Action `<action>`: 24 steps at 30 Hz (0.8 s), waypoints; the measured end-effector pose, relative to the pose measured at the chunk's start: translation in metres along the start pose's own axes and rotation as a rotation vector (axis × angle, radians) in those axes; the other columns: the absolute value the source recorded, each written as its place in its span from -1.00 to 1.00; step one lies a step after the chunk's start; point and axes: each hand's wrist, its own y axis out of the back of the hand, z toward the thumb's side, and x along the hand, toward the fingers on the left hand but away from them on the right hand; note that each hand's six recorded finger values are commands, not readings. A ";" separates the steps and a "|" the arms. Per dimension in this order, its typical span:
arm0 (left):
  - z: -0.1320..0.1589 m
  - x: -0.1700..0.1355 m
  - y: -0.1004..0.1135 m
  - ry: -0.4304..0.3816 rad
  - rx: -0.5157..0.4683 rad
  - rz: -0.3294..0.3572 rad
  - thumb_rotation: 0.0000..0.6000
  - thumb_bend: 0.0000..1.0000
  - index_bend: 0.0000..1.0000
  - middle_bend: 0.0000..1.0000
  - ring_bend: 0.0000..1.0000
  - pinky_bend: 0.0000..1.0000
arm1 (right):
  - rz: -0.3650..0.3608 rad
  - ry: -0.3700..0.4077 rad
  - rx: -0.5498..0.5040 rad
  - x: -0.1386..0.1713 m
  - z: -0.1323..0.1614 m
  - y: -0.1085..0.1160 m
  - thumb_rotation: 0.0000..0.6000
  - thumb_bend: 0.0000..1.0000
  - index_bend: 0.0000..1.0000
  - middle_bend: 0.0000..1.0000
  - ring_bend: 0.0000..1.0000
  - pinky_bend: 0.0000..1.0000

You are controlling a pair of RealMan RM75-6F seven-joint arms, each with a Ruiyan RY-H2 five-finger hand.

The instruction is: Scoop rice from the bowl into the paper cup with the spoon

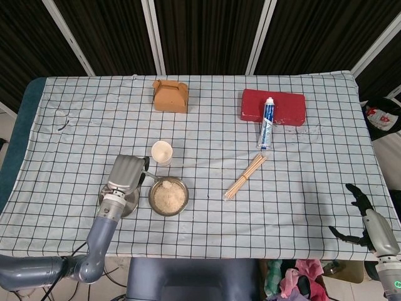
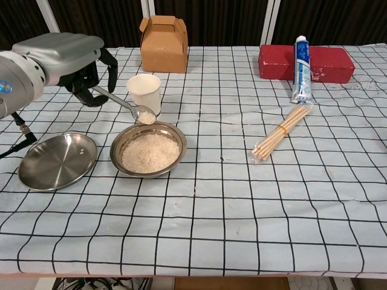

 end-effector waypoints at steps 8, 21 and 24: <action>-0.004 0.018 0.021 0.041 -0.039 0.020 1.00 0.00 0.55 1.00 1.00 1.00 | -0.004 -0.001 0.011 0.000 -0.001 0.001 1.00 -0.66 -1.00 -1.00 -1.00 -0.65; -0.013 0.059 0.045 0.097 -0.029 0.039 1.00 0.00 0.55 1.00 1.00 1.00 | -0.011 -0.008 0.034 0.000 -0.002 0.001 1.00 -0.66 -1.00 -1.00 -1.00 -0.65; -0.017 0.066 0.044 0.106 -0.018 0.035 1.00 0.00 0.55 1.00 1.00 1.00 | -0.012 -0.011 0.034 0.000 -0.002 0.001 1.00 -0.66 -1.00 -1.00 -1.00 -0.65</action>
